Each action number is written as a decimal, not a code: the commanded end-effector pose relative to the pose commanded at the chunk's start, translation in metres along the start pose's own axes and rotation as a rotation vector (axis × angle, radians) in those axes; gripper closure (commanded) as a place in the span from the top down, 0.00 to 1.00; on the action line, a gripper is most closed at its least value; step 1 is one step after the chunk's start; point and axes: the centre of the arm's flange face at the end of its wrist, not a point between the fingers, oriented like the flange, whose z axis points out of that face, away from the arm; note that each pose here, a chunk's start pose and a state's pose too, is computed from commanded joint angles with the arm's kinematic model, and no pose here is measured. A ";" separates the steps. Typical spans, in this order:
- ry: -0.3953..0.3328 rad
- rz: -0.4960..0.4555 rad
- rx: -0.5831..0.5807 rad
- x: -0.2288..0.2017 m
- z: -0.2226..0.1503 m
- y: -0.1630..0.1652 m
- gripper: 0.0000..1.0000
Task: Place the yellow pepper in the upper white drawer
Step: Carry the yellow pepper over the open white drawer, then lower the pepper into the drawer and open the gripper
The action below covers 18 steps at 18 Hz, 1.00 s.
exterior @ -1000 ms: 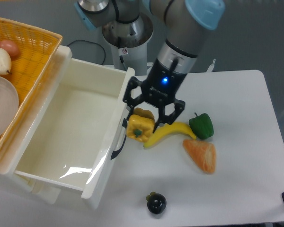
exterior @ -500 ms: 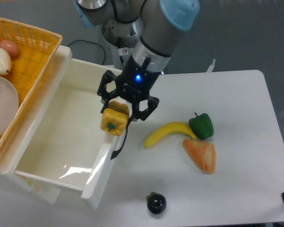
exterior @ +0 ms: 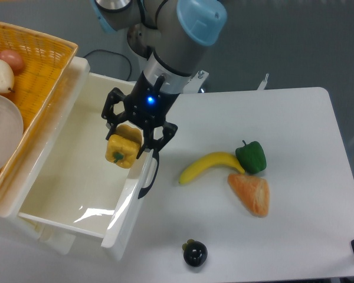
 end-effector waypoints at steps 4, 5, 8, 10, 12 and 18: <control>0.018 -0.004 -0.012 -0.002 0.013 0.003 0.25; 0.021 -0.001 -0.014 0.001 0.015 0.003 0.25; 0.029 0.011 -0.020 0.007 0.022 0.001 0.30; 0.030 0.017 -0.021 0.007 0.023 0.001 0.41; 0.033 0.023 -0.024 0.008 0.025 0.001 0.59; 0.038 0.038 -0.027 0.014 0.029 -0.002 1.00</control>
